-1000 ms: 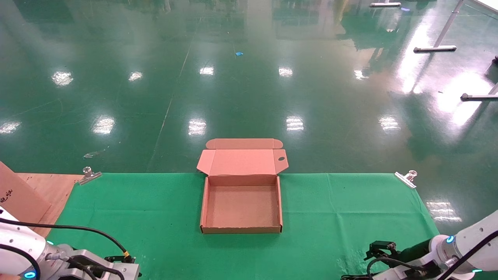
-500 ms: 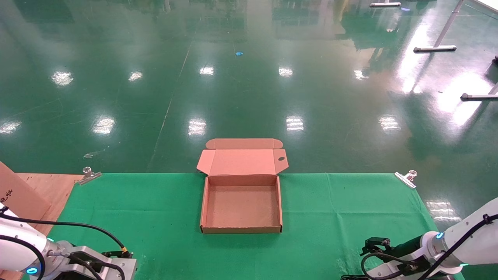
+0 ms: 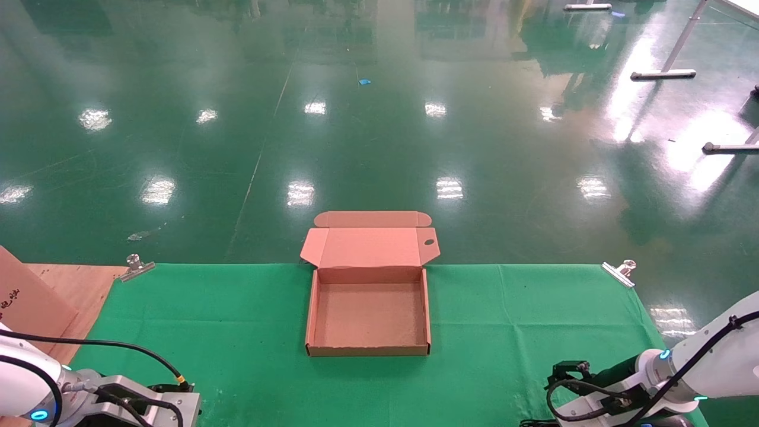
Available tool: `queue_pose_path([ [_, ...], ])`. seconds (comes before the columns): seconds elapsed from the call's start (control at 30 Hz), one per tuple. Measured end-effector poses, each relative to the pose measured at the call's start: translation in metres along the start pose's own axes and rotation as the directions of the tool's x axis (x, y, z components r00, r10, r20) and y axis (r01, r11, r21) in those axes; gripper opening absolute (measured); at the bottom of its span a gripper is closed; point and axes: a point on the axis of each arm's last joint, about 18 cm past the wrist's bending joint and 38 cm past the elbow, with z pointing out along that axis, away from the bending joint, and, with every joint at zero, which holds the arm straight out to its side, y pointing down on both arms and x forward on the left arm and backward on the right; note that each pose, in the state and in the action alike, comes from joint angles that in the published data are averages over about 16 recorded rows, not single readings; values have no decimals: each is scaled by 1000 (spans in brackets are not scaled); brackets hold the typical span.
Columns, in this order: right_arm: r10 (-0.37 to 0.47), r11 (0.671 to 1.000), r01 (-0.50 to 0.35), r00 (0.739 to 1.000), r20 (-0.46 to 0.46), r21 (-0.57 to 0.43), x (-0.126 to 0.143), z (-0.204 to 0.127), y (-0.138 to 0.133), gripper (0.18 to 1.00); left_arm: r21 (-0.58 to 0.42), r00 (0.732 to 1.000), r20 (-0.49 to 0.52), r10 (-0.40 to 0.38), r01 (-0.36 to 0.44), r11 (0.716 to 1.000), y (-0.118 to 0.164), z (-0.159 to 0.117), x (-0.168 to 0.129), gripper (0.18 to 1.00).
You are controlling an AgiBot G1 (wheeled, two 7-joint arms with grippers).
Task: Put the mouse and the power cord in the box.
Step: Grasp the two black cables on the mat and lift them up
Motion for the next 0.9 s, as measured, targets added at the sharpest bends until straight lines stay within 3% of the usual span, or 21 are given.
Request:
queue_pose_path([
  [0.3, -5, 1000, 5, 1000, 9, 3, 0, 3, -1, 867, -1, 1000, 1, -4, 4, 1000, 3, -2, -1, 855],
  [0.43, -7, 1000, 7, 1000, 14, 5, 0, 4, -2, 805, 0, 1000, -1, -5, 5, 1000, 3, -2, -1, 773],
  [0.9, -12, 1000, 12, 1000, 19, 6, 0, 4, -1, 481, 4, 1000, -6, -2, 2, 1000, 3, -2, 0, 462],
])
